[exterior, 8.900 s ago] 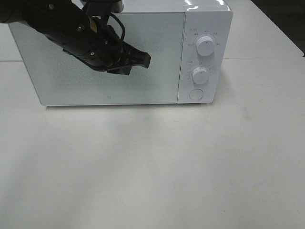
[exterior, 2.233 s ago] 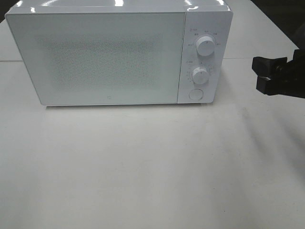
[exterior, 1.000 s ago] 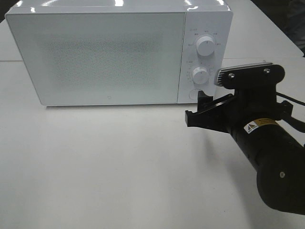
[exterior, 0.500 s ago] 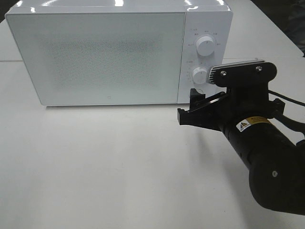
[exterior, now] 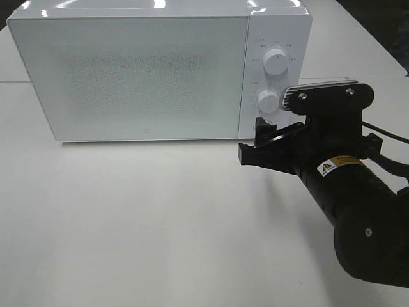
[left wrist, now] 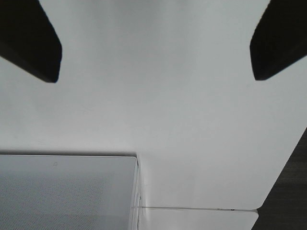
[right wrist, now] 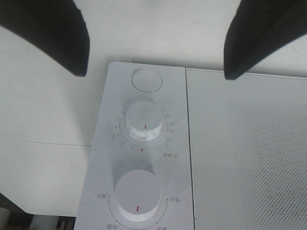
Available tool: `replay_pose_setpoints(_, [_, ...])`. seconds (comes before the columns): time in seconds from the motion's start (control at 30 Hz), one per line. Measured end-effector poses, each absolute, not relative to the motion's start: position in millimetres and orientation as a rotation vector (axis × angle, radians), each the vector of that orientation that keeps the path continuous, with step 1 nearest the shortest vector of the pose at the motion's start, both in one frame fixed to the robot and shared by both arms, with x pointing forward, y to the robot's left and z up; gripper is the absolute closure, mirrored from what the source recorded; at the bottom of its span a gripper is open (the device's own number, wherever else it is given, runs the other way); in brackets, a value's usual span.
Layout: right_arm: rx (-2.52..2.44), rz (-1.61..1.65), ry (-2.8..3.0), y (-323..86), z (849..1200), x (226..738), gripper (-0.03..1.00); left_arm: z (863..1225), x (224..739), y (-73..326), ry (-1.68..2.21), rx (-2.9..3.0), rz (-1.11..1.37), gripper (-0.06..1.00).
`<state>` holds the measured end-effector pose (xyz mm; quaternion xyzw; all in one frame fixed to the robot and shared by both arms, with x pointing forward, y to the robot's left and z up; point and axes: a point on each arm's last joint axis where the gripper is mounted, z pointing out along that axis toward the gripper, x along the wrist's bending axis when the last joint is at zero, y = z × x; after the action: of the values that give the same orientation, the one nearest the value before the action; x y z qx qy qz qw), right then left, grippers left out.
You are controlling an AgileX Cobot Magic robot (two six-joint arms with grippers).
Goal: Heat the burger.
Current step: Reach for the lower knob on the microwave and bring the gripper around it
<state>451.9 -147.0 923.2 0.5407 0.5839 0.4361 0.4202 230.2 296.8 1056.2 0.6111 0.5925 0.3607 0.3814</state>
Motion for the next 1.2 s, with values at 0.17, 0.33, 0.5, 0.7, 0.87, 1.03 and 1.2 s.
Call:
replay_pose_setpoints(0.17, [1.354,1.087,1.445,-149,923,461,0.22,1056,230,297,1.512,1.559,0.921,-0.05])
replay_pose_setpoints(0.33, [1.323,1.076,1.459,-144,915,480,0.22,1056,230,297,1.512,1.559,0.921,-0.05])
replay_pose_setpoints(0.5, [1.337,1.049,1.438,-145,908,496,0.22,1056,230,297,1.512,1.559,0.921,-0.05])
replay_pose_setpoints(0.7, [1.344,1.039,1.448,-143,902,514,0.22,1056,230,297,1.512,1.559,0.921,-0.05])
replay_pose_setpoints(0.87, [1.362,1.031,1.411,-142,896,538,0.22,1056,230,297,1.512,1.559,0.921,-0.05])
replay_pose_setpoints(1.03, [1.359,1.030,1.409,-141,890,553,0.22,1056,230,297,1.512,1.559,0.921,-0.05])
replay_pose_setpoints(1.2, [1.365,1.026,1.401,-141,885,564,0.22,1056,230,297,1.512,1.559,0.921,-0.05])
